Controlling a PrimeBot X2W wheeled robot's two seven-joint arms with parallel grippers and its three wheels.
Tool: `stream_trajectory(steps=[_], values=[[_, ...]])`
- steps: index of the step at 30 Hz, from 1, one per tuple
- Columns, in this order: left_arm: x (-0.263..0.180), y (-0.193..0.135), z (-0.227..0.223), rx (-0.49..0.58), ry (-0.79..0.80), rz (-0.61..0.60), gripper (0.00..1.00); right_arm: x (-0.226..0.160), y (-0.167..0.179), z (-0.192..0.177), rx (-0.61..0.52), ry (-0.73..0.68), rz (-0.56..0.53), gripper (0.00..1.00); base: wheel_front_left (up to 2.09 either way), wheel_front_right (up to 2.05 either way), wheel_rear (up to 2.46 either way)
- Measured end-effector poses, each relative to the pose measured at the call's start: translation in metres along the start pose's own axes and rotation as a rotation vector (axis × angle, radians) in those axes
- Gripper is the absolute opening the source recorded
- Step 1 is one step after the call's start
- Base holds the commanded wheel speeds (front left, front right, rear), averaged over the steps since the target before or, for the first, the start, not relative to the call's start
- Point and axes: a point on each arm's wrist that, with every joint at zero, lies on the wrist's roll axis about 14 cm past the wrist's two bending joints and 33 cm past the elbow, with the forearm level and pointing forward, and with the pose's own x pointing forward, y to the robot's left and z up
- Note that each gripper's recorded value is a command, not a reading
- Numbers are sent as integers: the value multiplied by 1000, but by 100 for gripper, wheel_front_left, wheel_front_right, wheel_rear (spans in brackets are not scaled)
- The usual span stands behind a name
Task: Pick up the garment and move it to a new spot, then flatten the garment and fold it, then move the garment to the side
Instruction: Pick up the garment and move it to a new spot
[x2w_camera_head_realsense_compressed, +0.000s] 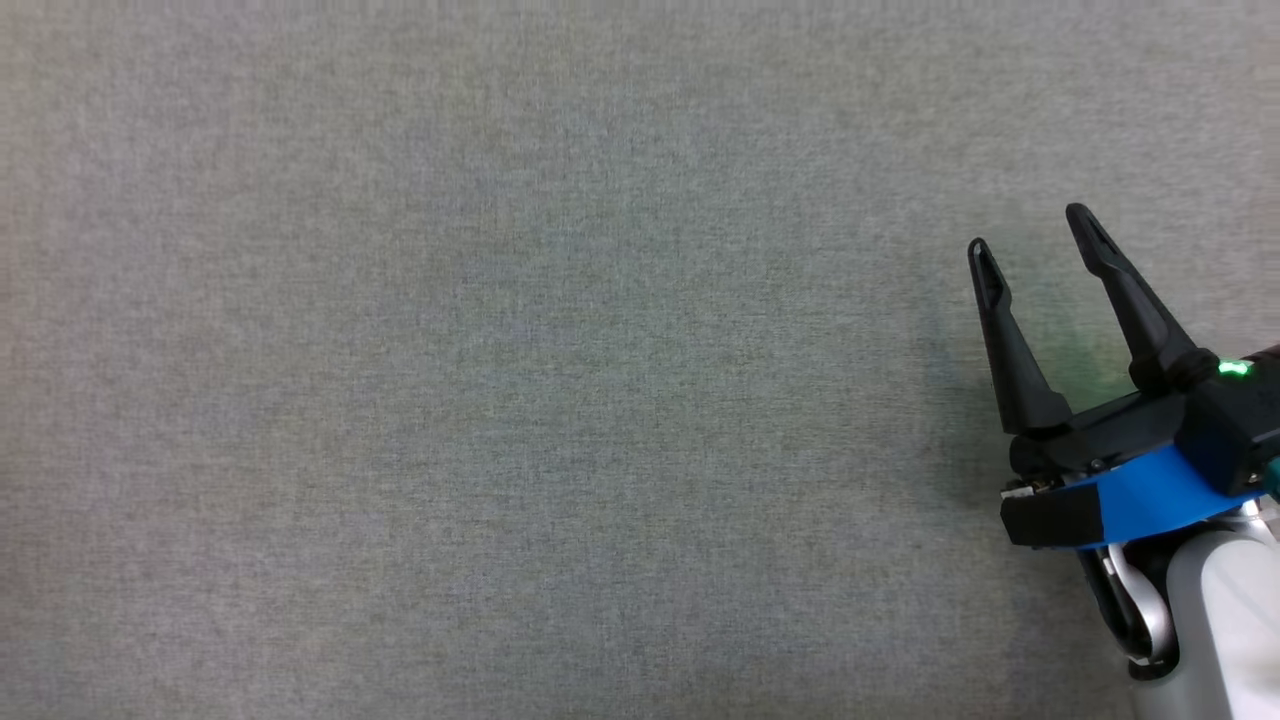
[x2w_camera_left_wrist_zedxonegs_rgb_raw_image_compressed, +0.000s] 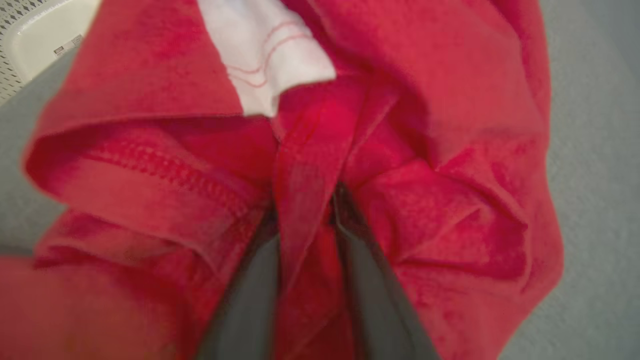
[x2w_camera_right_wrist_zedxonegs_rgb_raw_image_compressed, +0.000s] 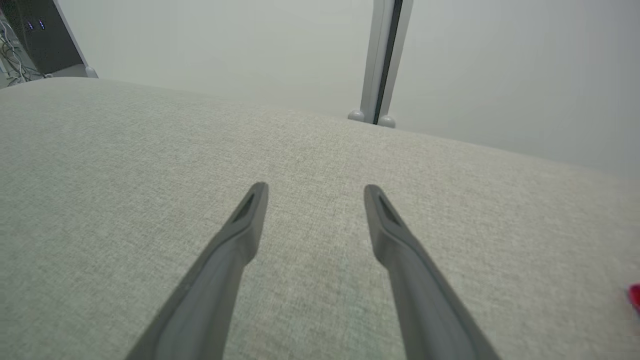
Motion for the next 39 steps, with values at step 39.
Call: stream_trajectory(steps=[39], values=[[-328, -340, -83, 1049, -421, -1013, 0, -148, -23, 109, 80, -298, -245, 100, 0, 0, 0]])
